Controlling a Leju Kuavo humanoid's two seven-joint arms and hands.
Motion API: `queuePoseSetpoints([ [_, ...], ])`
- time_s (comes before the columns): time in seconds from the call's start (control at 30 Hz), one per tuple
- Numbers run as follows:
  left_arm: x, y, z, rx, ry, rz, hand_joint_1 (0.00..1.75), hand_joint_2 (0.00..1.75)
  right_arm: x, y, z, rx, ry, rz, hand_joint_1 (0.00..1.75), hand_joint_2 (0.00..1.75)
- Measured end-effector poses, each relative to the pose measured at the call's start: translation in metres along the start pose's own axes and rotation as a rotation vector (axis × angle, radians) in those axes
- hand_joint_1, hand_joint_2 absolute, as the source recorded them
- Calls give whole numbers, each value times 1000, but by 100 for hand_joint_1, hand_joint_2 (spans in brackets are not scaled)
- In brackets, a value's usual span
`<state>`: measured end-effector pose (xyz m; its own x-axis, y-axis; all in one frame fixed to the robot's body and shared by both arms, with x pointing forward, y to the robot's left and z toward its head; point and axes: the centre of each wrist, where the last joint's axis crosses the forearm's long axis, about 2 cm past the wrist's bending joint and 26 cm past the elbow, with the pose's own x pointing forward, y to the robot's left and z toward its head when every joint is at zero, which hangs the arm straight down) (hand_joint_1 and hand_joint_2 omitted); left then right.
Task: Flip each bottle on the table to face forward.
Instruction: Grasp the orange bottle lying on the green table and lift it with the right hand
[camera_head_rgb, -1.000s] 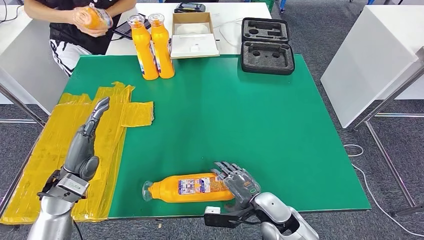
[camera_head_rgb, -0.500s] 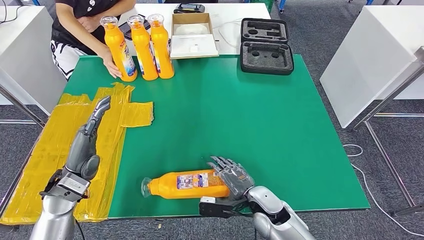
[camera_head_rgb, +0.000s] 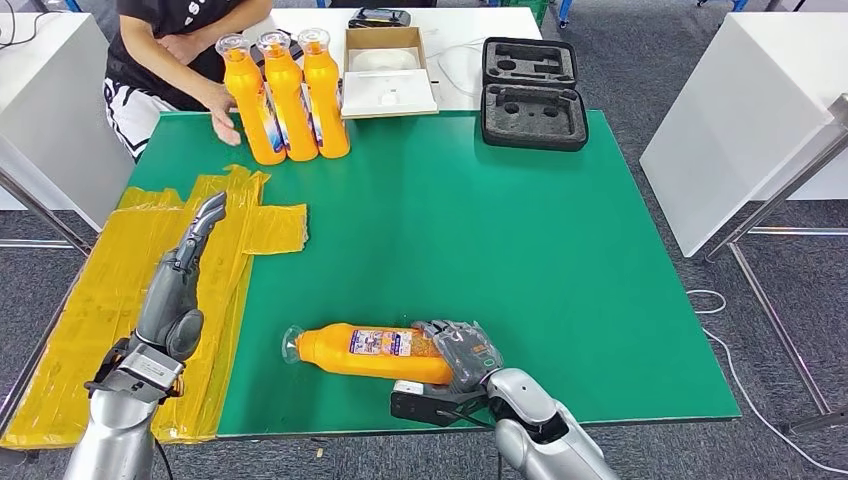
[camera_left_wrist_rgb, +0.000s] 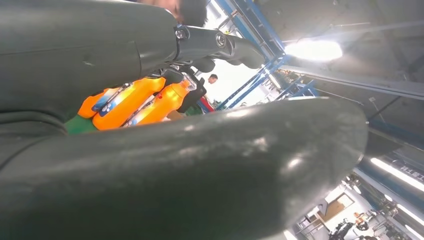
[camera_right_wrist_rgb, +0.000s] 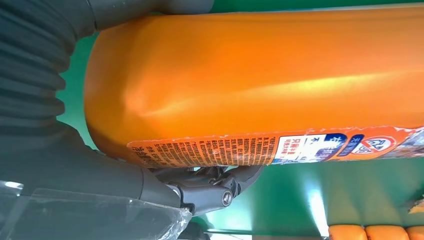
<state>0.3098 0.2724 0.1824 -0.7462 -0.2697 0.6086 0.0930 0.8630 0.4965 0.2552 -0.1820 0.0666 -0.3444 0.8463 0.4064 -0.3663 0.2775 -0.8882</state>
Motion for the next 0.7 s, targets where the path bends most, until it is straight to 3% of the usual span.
queuePoseSetpoints([
  [0.37, 0, -3, 6, 3, 11, 22, 0, 0, -5, 4, 7, -95, 19, -99, 175, 175],
  [0.5, 0, -5, 8, 8, 5, 113, 0, 175, -5, 0, 9, -219, 2, -217, 175, 175],
  [0.7, 1, -16, 3, 28, 119, 366, 0, 175, -8, -25, 7, -505, -28, -448, 175, 175],
])
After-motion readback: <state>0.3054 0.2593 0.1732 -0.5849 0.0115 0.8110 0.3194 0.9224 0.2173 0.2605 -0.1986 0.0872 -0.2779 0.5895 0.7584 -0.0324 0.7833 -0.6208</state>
